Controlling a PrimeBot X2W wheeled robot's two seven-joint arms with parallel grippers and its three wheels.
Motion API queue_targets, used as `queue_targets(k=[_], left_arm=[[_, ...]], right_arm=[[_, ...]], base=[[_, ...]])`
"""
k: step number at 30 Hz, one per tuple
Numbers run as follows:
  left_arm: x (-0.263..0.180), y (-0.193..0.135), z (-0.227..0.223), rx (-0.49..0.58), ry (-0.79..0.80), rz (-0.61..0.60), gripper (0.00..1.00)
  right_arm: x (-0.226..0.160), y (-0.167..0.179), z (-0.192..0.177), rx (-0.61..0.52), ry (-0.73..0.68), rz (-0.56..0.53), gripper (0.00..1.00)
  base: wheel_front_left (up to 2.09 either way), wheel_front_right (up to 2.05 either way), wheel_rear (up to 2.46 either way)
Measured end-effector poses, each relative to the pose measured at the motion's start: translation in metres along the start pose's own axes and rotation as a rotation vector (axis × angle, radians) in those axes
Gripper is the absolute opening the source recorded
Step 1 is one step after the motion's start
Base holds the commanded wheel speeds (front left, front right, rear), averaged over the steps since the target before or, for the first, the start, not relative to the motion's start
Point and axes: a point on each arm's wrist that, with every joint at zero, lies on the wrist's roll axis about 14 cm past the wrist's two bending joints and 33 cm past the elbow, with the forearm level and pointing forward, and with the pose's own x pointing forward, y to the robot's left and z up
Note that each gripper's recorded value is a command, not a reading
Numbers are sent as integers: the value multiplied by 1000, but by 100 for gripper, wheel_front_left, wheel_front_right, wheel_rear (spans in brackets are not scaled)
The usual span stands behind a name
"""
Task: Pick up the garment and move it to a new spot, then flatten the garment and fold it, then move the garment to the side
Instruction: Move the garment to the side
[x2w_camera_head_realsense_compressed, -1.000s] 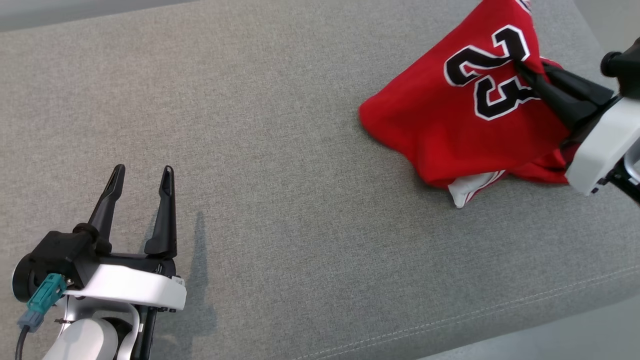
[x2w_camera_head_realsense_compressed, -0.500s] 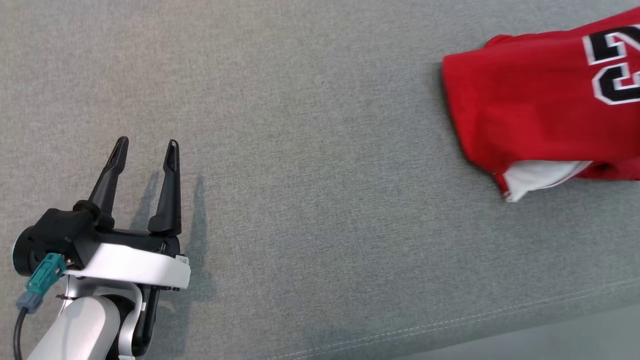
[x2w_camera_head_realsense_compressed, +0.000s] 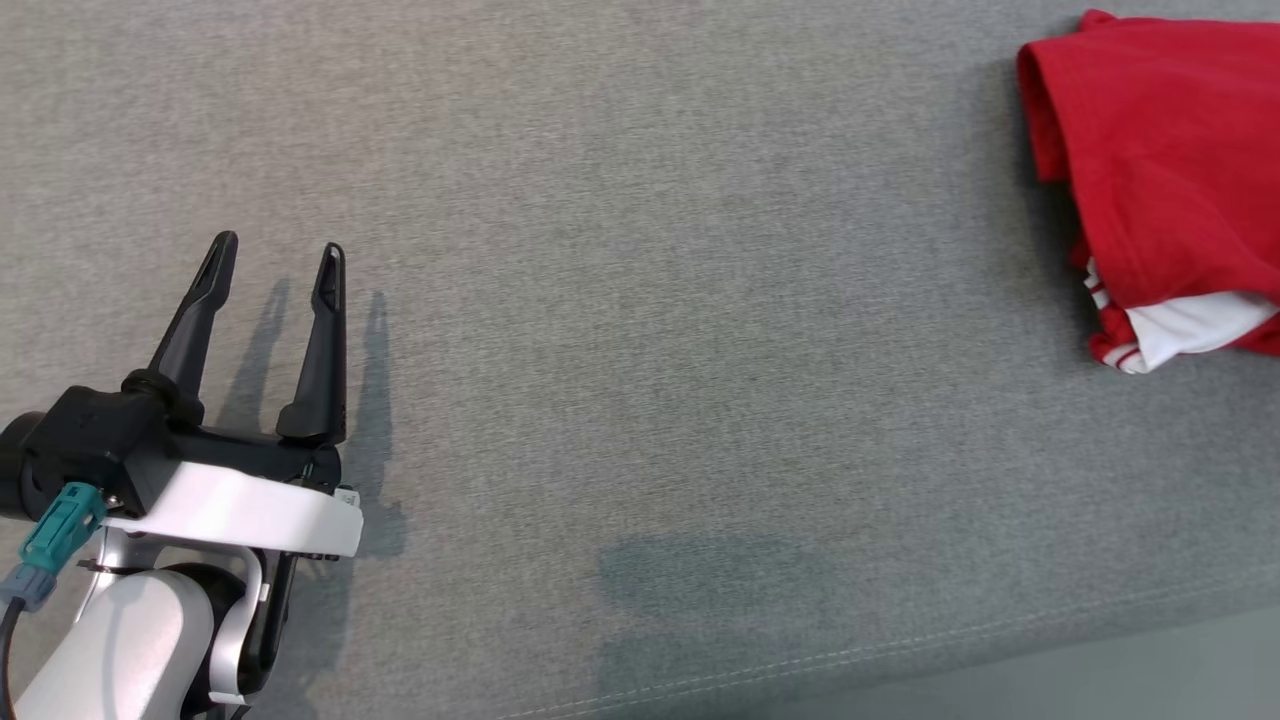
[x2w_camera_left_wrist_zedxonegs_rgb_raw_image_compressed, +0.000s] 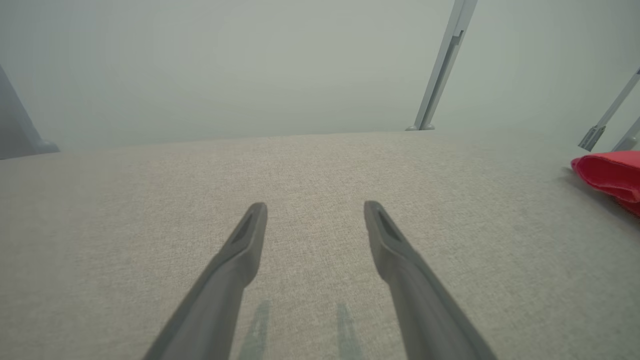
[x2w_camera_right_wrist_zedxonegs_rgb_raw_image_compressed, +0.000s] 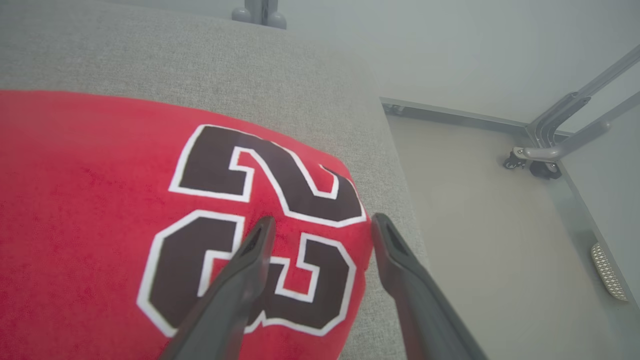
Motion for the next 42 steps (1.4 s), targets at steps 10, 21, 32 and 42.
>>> queue_targets(k=[10, 21, 32, 42], left_arm=[[16, -28, 6, 24, 3, -98, 100], [0, -41, 45, 30, -79, -107, 100], [-58, 6, 64, 33, -133, 74, 100], [-116, 36, 85, 40, -195, 203, 100]], right_arm=[[-23, -8, -4, 91, -102, -70, 100], [-72, -5, 117, 221, -557, -52, 100], [-97, 137, 130, 247, -733, 202, 100], [-144, 213, 121, 270, -739, 340, 100]], base=[[0, 0, 0], [0, 0, 0], [0, 0, 0], [0, 0, 0]])
